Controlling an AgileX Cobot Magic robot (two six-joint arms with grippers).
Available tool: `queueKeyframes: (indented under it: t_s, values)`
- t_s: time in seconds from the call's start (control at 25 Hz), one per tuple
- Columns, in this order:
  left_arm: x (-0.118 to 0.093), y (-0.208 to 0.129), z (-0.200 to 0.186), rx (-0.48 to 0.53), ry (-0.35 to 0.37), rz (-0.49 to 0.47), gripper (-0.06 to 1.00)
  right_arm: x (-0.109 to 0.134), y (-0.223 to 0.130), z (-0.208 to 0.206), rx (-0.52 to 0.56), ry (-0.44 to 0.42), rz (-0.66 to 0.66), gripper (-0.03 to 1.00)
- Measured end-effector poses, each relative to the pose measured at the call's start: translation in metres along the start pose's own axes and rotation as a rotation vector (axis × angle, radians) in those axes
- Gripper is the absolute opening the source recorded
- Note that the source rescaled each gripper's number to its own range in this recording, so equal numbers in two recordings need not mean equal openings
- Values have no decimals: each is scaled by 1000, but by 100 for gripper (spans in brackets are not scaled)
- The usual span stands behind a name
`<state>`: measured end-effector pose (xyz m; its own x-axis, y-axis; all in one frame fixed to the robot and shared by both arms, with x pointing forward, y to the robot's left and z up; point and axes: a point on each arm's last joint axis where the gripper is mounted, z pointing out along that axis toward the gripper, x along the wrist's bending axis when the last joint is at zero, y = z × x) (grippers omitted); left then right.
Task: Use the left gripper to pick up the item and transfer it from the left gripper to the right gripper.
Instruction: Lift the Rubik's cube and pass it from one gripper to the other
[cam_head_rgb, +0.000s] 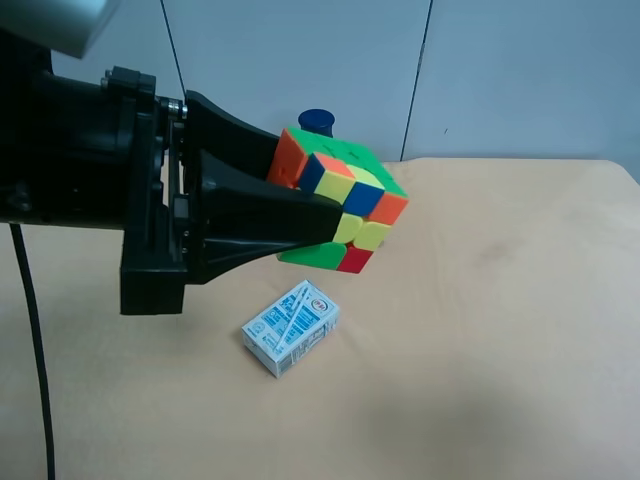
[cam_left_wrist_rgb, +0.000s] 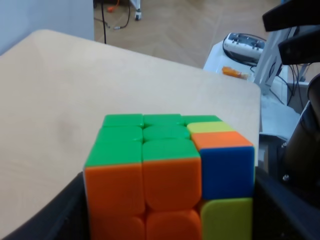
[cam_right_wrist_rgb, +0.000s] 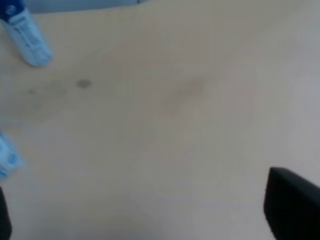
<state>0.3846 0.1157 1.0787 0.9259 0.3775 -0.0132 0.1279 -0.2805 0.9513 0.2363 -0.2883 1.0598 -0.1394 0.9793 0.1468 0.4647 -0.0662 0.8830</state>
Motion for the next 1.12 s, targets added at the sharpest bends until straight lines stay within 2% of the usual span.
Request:
queueKeyframes:
  t_s: [0.16,0.32,0.56,0.84,1.12]
  values:
    - [-1,2,1,-28,-16,9,0,11,25,13,-8,114,152,100]
    - [-1,4,0,-51,-14,20,0,25,46,39,50,270,281,100]
    - [-1,6,0,-72,-7,55,0,45,71,71,101,557,396,100]
    - [-1,7,0,-74,-5,90,0,59,89,106,156,838,505,100]
    - [-1,7,0,-74,-5,90,0,63,90,141,256,1005,588,100]
